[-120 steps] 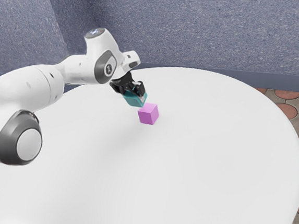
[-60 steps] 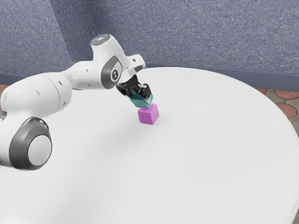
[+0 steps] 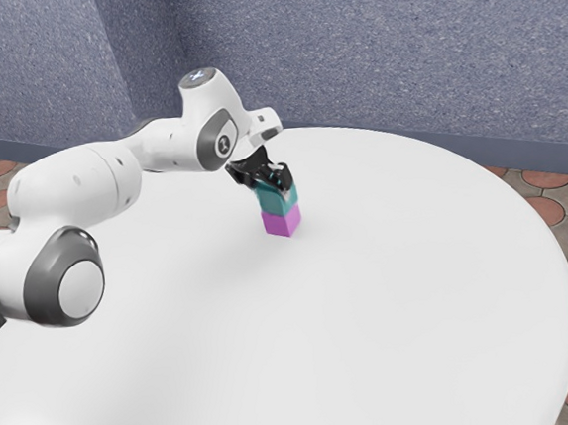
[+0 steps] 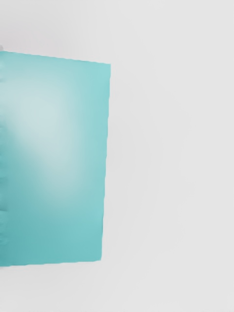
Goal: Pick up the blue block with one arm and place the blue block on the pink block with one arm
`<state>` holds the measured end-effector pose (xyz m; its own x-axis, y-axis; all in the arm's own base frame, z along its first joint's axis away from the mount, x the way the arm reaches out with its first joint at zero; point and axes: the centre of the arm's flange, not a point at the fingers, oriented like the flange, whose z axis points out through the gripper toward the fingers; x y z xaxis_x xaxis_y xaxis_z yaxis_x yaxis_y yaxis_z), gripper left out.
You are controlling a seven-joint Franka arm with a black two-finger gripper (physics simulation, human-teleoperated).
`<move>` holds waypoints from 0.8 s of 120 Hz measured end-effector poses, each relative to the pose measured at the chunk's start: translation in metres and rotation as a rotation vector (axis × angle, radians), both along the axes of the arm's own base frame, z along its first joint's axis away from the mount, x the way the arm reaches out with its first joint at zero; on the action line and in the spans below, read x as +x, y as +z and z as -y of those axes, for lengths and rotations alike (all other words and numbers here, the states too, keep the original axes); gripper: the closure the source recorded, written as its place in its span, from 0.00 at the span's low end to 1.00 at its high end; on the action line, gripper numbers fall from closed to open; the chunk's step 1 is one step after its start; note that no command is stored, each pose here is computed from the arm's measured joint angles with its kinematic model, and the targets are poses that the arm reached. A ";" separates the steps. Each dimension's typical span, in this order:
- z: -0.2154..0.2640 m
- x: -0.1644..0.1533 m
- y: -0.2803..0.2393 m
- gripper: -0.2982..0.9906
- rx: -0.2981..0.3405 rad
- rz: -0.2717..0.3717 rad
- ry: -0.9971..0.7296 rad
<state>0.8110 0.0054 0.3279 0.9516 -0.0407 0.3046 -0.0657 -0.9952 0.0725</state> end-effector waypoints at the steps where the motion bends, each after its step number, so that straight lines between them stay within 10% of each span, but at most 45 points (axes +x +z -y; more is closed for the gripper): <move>1: 0.000 0.000 0.000 0.39 0.000 0.000 0.000; 48: 0.009 -0.026 0.041 0.33 0.007 -0.016 -0.022; 96: -0.062 -0.239 0.211 0.29 -0.024 -0.168 0.091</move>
<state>0.5719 0.0672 0.5389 0.9886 0.0529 0.1412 0.0392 -0.9944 0.0983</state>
